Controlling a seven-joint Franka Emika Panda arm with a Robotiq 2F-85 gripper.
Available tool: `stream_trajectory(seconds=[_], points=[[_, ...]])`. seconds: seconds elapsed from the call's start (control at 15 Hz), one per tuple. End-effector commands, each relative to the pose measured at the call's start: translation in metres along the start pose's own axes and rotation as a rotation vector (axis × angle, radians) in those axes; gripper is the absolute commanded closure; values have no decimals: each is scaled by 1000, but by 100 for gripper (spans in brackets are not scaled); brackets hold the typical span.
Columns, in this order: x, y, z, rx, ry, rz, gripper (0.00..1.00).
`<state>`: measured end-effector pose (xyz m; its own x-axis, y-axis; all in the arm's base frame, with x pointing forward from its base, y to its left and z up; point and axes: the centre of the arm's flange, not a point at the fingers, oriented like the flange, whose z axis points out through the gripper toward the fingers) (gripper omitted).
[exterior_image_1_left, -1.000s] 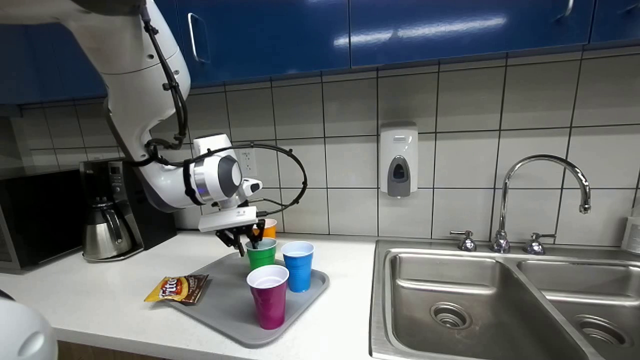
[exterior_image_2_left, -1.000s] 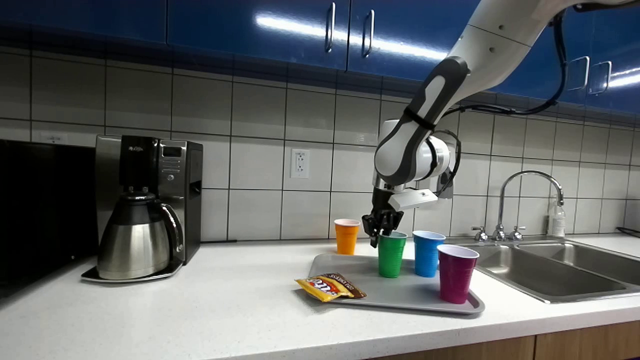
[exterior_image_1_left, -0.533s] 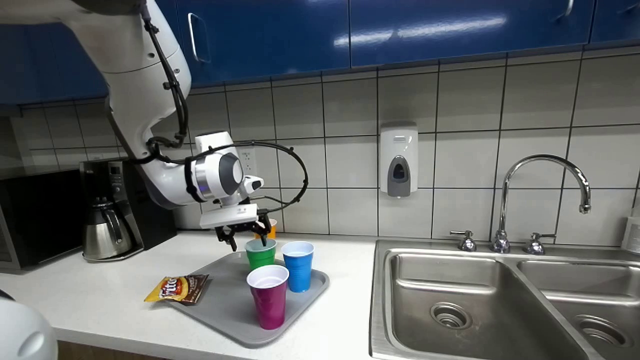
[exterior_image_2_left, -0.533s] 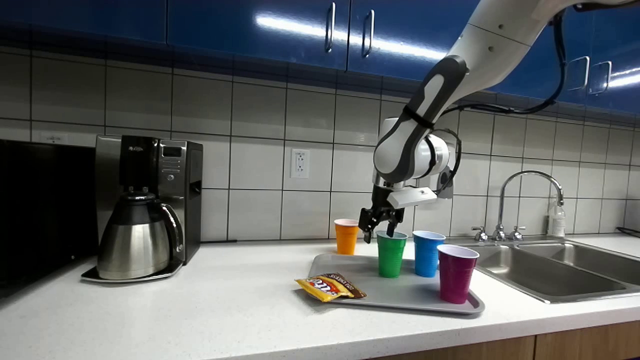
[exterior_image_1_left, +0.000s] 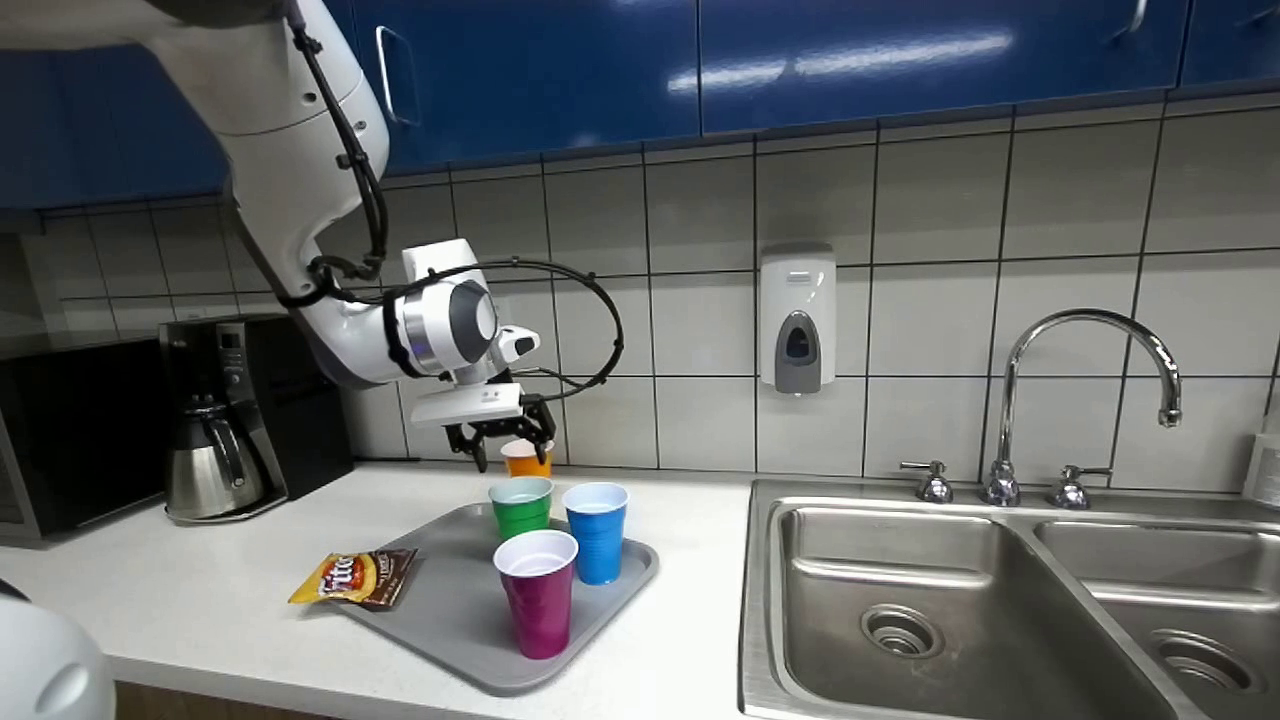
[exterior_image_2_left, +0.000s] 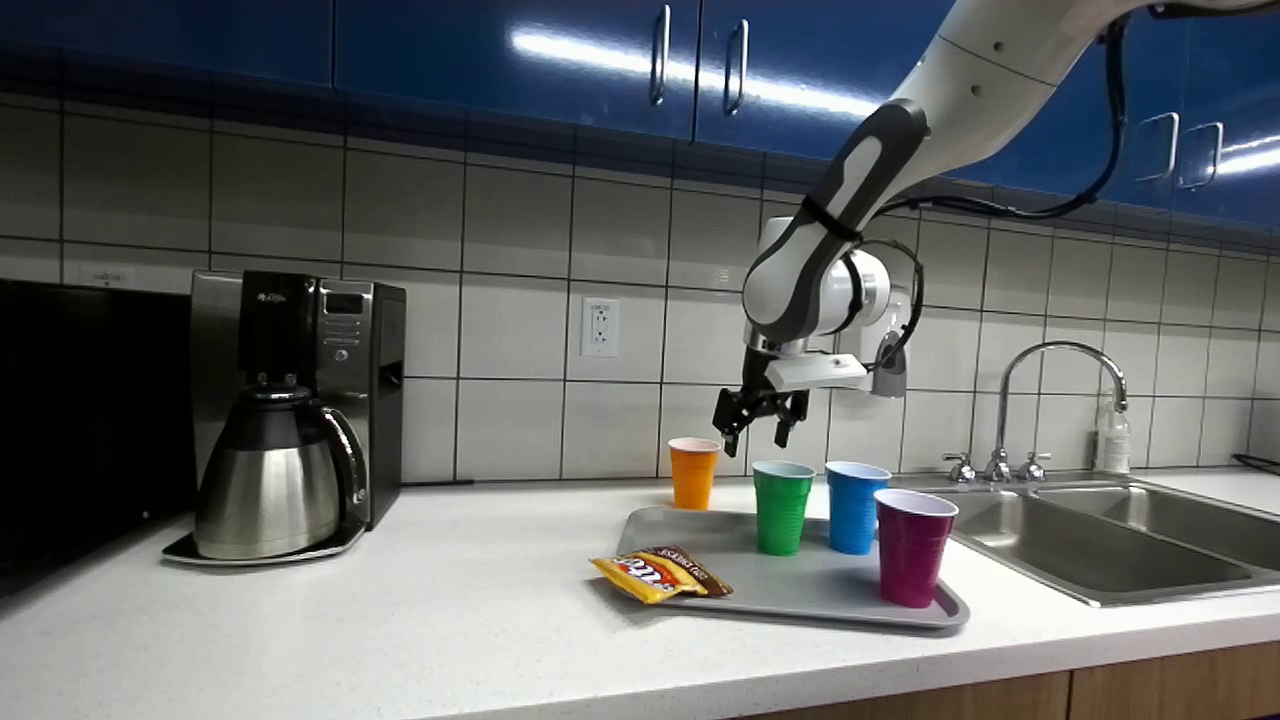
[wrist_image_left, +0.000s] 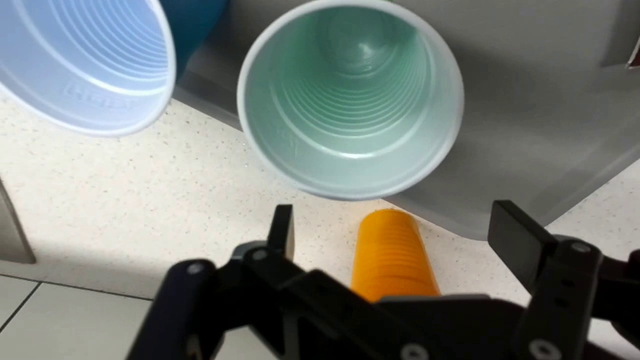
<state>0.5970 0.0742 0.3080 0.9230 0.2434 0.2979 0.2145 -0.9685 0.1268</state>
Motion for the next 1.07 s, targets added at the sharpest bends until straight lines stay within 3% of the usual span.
stream_trajectory(seconds=[0.0,1.0], points=[[21,-2,-1,-1,-5,66,0],[86,-46,27,16,73,154,0]])
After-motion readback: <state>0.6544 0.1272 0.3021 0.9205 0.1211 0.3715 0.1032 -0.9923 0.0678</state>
